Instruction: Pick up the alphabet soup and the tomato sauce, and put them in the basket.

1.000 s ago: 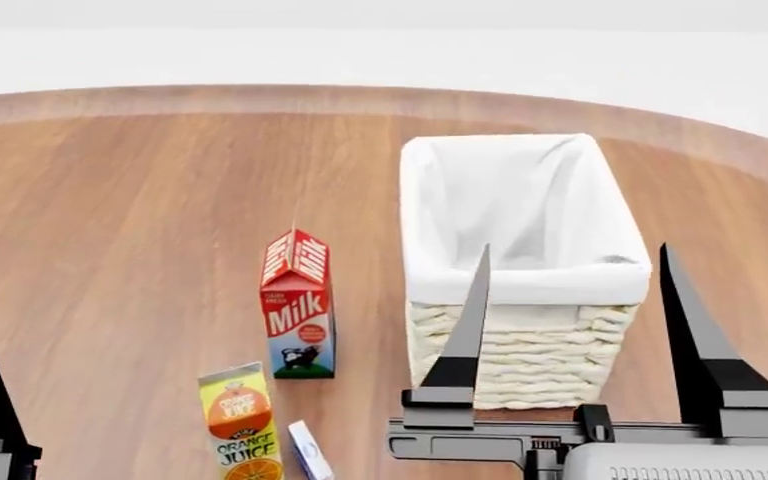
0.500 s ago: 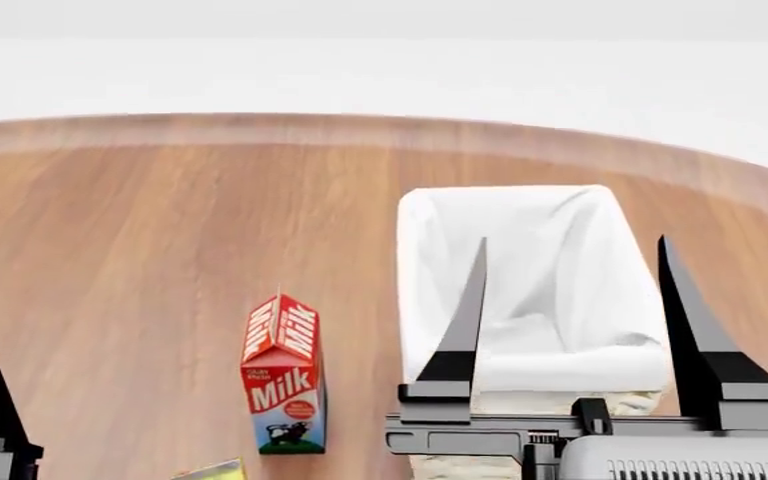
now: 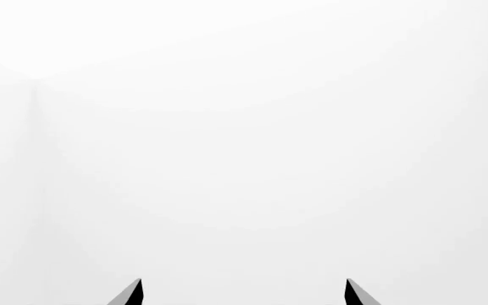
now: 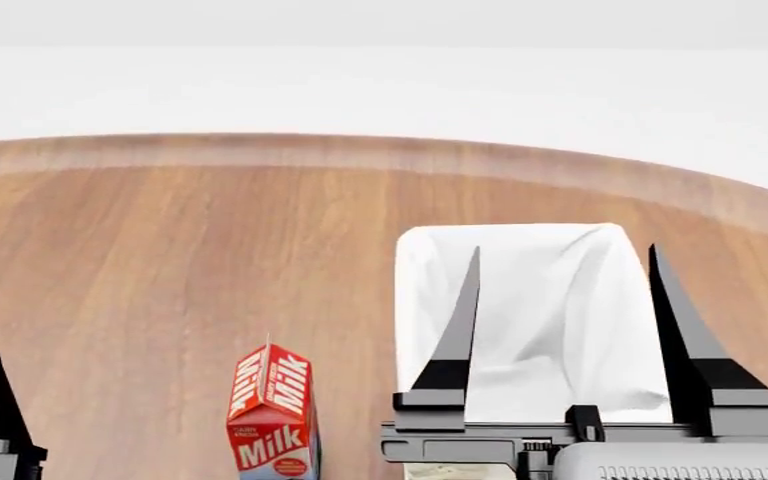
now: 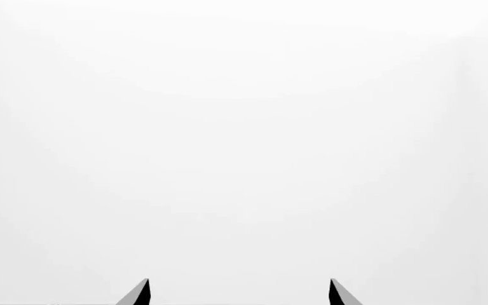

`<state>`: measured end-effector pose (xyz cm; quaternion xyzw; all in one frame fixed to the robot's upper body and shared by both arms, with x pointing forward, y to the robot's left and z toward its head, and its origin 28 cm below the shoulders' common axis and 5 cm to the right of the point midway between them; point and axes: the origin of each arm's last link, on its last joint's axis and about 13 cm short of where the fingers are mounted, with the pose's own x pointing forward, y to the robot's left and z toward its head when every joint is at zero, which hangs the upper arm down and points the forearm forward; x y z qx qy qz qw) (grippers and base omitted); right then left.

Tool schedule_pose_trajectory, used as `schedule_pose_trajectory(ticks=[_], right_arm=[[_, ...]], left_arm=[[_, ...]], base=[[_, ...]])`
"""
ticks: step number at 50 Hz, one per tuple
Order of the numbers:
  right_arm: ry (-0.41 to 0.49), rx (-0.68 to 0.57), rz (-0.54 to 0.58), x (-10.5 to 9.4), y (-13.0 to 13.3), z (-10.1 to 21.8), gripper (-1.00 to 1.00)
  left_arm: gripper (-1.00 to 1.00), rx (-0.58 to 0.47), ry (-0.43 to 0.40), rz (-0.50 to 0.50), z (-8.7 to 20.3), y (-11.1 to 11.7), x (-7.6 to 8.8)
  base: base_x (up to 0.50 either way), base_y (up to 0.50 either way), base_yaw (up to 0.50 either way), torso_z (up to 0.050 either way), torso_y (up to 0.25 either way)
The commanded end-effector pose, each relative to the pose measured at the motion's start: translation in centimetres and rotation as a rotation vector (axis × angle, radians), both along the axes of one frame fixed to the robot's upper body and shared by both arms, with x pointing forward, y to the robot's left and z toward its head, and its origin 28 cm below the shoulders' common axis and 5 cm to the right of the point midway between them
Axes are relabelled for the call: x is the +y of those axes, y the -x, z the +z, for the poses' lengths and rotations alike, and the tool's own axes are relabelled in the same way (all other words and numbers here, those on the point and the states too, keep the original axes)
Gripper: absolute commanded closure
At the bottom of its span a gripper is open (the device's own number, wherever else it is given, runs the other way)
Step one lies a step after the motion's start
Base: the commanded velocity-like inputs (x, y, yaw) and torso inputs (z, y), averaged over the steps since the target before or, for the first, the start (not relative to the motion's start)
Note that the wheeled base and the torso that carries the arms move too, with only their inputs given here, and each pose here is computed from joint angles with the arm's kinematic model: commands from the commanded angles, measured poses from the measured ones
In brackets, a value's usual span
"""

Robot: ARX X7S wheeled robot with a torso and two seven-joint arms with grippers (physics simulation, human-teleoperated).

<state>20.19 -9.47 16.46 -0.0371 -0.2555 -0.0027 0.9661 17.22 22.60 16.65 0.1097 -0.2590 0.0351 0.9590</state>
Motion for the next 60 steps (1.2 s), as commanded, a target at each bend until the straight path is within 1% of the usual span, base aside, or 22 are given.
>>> schedule_pose_trajectory(ticks=[1,5,6,8,11,12,15,19,20,24,26,29,30,34,35,36,38,41,44,47,52,60], right_arm=[[0.004,-0.006,0.014,0.1,0.2,0.2,-1.00],[-0.007,0.010,0.049,0.2,0.3,-0.1,-1.00],[-0.013,0.021,0.064,0.2,0.3,0.6,-1.00],[-0.079,0.095,0.155,0.2,0.5,1.2,-1.00],[-0.127,0.216,0.210,0.1,-0.2,3.6,-1.00],[-0.117,0.276,0.231,0.0,-0.5,4.3,-1.00],[-0.067,0.320,0.245,-0.2,-0.5,5.3,-1.00],[-0.086,0.436,0.265,-0.9,-0.8,7.2,-1.00],[-0.086,0.495,0.269,-1.0,-0.8,7.3,-1.00],[-0.019,0.625,0.262,-1.1,0.3,6.9,-1.00],[0.010,0.654,0.258,-1.1,0.8,7.0,-1.00],[0.086,0.836,0.248,-1.0,2.4,5.5,-1.00],[0.118,0.844,0.242,-1.0,2.8,5.4,-1.00],[0.152,0.922,0.245,-1.3,4.0,6.1,-1.00],[0.191,0.935,0.195,-1.5,4.1,6.1,-1.00],[0.176,0.959,0.226,-1.5,4.3,6.4,-1.00],[0.191,0.976,0.205,-1.4,4.9,6.9,-1.00],[0.222,1.002,0.229,-1.3,5.8,7.1,-1.00],[0.254,1.053,0.251,-1.3,6.7,6.6,-1.00],[0.265,1.160,0.241,-1.1,7.4,4.9,-1.00],[0.291,1.210,0.274,-0.7,9.4,3.9,-1.00],[0.296,1.277,0.292,-0.5,10.9,2.3,-1.00]], left_arm=[[-1.00,0.002,0.002,-0.001,-0.1,0.0,0.0],[-1.00,0.003,0.001,-0.001,-0.1,0.1,0.0],[-1.00,0.004,-0.001,-0.001,-0.1,0.1,0.0],[-1.00,0.005,-0.001,0.001,0.0,0.1,0.0],[-1.00,0.003,-0.001,0.003,0.1,0.1,0.0],[-1.00,0.003,-0.001,0.003,0.1,0.0,0.0],[-1.00,0.004,-0.017,0.006,0.1,0.0,-0.1],[-1.00,-0.005,-0.015,0.014,0.4,0.1,0.1],[-1.00,-0.002,-0.021,0.018,0.3,0.1,0.1],[-1.00,-0.002,-0.020,0.020,0.6,0.3,0.2],[-1.00,-0.004,-0.023,0.023,0.7,0.4,0.2],[-1.00,-0.004,-0.028,0.023,0.8,0.6,0.1],[-1.00,-0.004,-0.027,0.024,0.8,0.6,0.1],[-1.00,-0.005,-0.029,0.024,1.0,0.6,0.1],[-1.00,-0.005,-0.031,0.023,1.1,0.5,0.0],[-1.00,-0.006,-0.032,0.022,1.1,0.5,0.0],[-1.00,-0.006,-0.031,0.018,1.1,0.5,-0.1],[-1.00,-0.002,-0.028,0.016,0.9,0.5,-0.2],[-1.00,-0.001,-0.022,0.014,1.0,0.5,-0.2],[-1.00,-0.007,-0.026,0.015,1.3,0.3,-0.2],[-1.00,-0.006,-0.025,0.018,1.1,0.3,-0.1],[-1.00,-0.007,-0.025,0.023,1.0,0.6,0.0]], base=[[0.00,0.00,0.00,0.000,0.000],[0.00,0.00,0.00,0.000,0.000],[0.00,0.00,0.00,0.000,0.000],[0.00,0.00,0.00,0.000,0.000],[0.00,0.00,0.00,0.000,0.000],[0.00,0.00,0.00,0.000,0.000],[0.00,0.00,0.00,0.000,0.000],[0.00,0.00,0.00,0.000,0.000],[0.00,0.00,0.00,0.000,0.000],[0.00,0.00,0.00,0.000,0.000],[0.00,0.00,0.00,0.000,0.000],[0.00,0.00,0.00,0.000,0.000],[0.00,0.00,0.00,0.000,0.000],[0.00,0.00,0.00,0.000,0.000],[0.00,0.00,0.00,0.000,0.000],[0.00,0.00,0.00,0.000,0.000],[0.00,0.00,0.00,0.000,0.000],[0.00,0.00,0.00,0.000,0.000],[0.00,0.00,0.00,0.000,0.000],[0.00,0.00,0.00,0.000,0.000],[0.00,0.00,0.00,0.000,0.000],[0.00,0.00,0.00,0.000,0.000]])
